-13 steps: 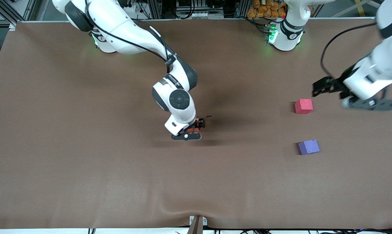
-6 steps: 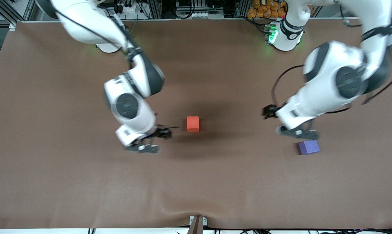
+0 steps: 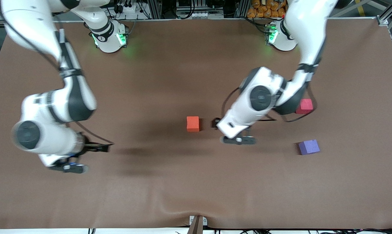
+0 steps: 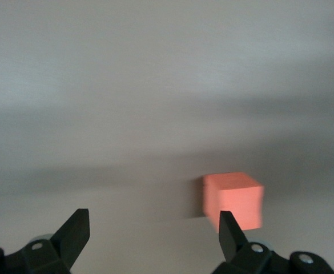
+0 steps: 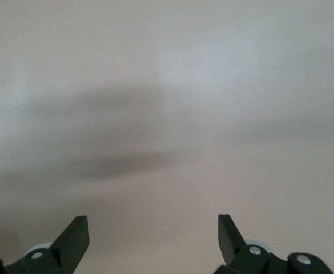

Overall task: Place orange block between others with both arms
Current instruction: 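Set down the orange cube while the left gripper reaches toward it, then grasp the orange cube with the left gripper while the right gripper withdraws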

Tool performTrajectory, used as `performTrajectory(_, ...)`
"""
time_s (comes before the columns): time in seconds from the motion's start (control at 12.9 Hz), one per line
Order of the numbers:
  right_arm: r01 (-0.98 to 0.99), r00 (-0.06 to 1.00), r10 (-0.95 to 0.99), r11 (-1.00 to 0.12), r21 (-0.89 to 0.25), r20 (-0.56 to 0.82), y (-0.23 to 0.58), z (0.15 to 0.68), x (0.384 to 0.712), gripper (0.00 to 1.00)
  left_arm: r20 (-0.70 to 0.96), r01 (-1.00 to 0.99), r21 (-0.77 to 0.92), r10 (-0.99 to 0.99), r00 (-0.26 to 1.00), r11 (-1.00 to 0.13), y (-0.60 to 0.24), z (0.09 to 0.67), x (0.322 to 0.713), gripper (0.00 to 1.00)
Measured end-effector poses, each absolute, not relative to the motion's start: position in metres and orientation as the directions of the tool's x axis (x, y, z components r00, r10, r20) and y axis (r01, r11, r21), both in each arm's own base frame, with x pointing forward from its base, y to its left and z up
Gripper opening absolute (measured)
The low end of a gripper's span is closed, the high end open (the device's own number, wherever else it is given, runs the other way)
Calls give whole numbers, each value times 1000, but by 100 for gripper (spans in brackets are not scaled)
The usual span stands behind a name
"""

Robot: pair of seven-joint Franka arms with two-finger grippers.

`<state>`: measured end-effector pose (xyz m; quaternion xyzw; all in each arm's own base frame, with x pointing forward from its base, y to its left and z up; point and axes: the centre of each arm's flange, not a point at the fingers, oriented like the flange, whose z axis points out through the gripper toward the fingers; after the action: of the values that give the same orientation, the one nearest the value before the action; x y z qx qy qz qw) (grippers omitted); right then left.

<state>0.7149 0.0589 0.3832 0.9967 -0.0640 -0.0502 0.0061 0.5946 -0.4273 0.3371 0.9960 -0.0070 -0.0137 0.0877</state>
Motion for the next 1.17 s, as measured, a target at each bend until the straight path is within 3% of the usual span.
performTrajectory(0.31, -127, 987, -127, -992, 2, -101, -70, 390, 712, 100, 50, 4, 172, 13, 999, -985, -509, 285, 558, 100)
performTrajectory(0.54, -157, 982, -156, -988, -1, -107, -116, 393, 704, 100, 22, -1, 125, 2, 1000, -992, -531, 236, 532, 100)
performTrajectory(0.78, -152, 983, -152, -988, 4, -106, -113, 399, 694, 100, 11, -4, 109, -3, 1000, -994, -532, 221, 529, 100)
performTrajectory(1.17, -61, 994, -63, -998, 20, -95, -61, 451, 644, 100, -16, 20, 85, 19, 1000, -996, -540, 197, 515, 96)
